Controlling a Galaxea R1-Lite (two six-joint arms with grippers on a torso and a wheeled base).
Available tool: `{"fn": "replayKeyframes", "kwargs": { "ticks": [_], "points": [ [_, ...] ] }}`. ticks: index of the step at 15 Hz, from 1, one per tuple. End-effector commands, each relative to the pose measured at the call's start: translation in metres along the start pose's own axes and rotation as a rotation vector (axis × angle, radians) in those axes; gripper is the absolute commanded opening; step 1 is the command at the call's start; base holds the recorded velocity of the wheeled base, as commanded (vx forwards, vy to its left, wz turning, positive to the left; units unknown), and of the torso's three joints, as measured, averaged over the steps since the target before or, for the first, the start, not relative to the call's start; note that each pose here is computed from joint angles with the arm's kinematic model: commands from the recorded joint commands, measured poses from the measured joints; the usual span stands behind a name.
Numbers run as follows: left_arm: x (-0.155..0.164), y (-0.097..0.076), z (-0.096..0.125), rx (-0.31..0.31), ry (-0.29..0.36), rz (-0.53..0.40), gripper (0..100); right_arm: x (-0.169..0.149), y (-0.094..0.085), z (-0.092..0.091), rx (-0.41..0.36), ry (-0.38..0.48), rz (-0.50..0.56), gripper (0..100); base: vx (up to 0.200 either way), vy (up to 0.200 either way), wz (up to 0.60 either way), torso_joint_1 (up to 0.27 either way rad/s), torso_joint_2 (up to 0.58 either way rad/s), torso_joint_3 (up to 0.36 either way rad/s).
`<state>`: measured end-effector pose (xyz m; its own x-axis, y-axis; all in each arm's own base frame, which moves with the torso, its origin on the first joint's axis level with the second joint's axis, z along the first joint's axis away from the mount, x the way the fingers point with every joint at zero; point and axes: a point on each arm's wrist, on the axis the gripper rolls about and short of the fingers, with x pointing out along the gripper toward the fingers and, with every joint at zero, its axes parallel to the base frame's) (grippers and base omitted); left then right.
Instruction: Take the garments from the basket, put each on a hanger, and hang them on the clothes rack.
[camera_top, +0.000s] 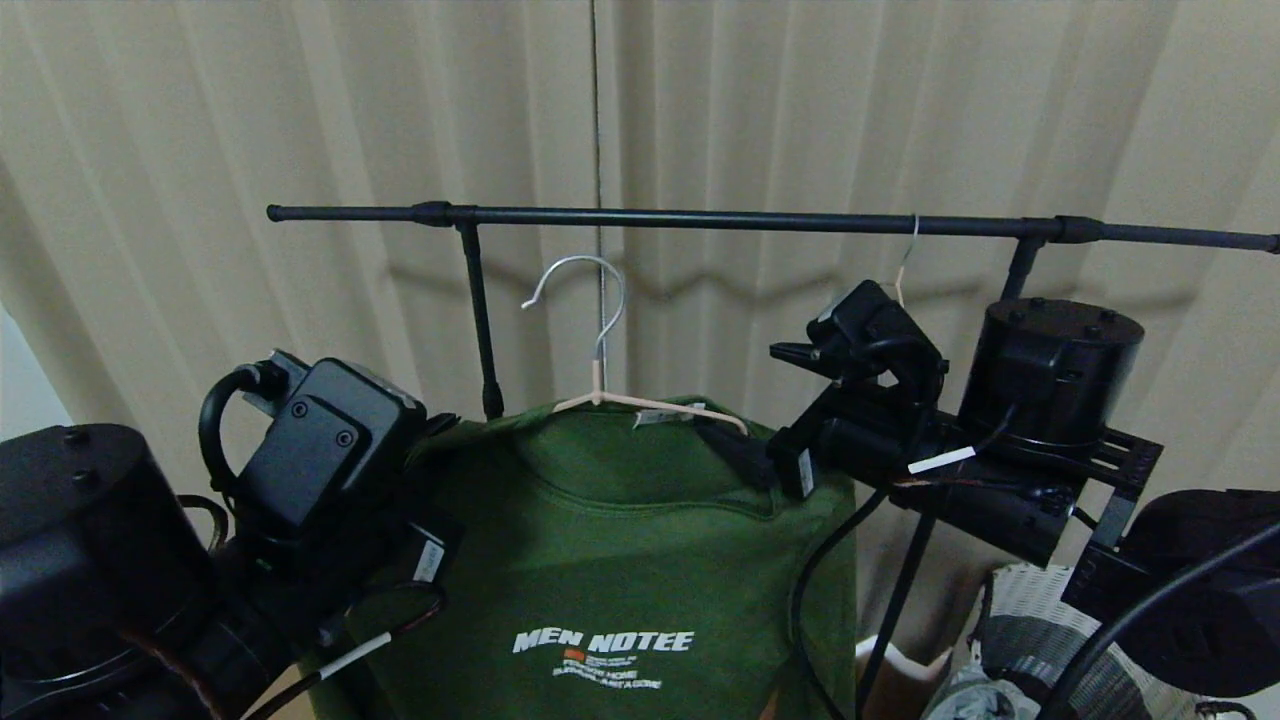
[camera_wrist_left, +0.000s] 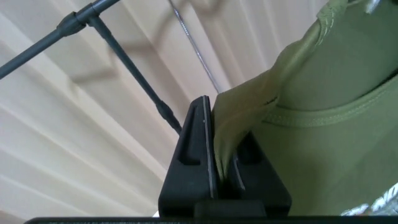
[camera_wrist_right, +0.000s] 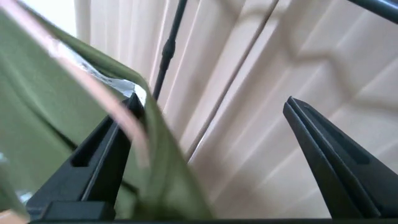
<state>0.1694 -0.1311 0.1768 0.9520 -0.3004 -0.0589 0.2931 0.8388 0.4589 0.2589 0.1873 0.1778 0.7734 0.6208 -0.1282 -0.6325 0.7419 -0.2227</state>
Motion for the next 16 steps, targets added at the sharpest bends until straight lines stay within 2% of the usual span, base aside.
{"fn": "replayKeyframes", "kwargs": {
  "ticks": [1,7,8,16],
  "points": [
    [-0.005,-0.001,0.001,-0.001,-0.011,-0.014,0,0.002,0.0,-0.003,0.001,0.008,-0.001,100,0.0,0.0,0.0,0.0,0.0,0.0],
    [-0.009,-0.009,0.009,-0.007,-0.048,-0.052,0,0.001,0.008,-0.003,-0.002,0.012,0.025,100,0.0,0.0,0.0,0.0,0.0,0.0],
    [-0.008,-0.008,0.008,-0.008,-0.046,-0.051,0,0.001,0.008,-0.003,-0.002,0.011,0.027,0,0.0,0.0,0.0,0.0,0.0,0.0],
    [-0.007,-0.009,0.008,-0.005,-0.044,-0.054,0,0.0,0.012,-0.003,-0.004,0.013,0.04,0,0.0,0.0,0.0,0.0,0.0,0.0]
  ]
}}
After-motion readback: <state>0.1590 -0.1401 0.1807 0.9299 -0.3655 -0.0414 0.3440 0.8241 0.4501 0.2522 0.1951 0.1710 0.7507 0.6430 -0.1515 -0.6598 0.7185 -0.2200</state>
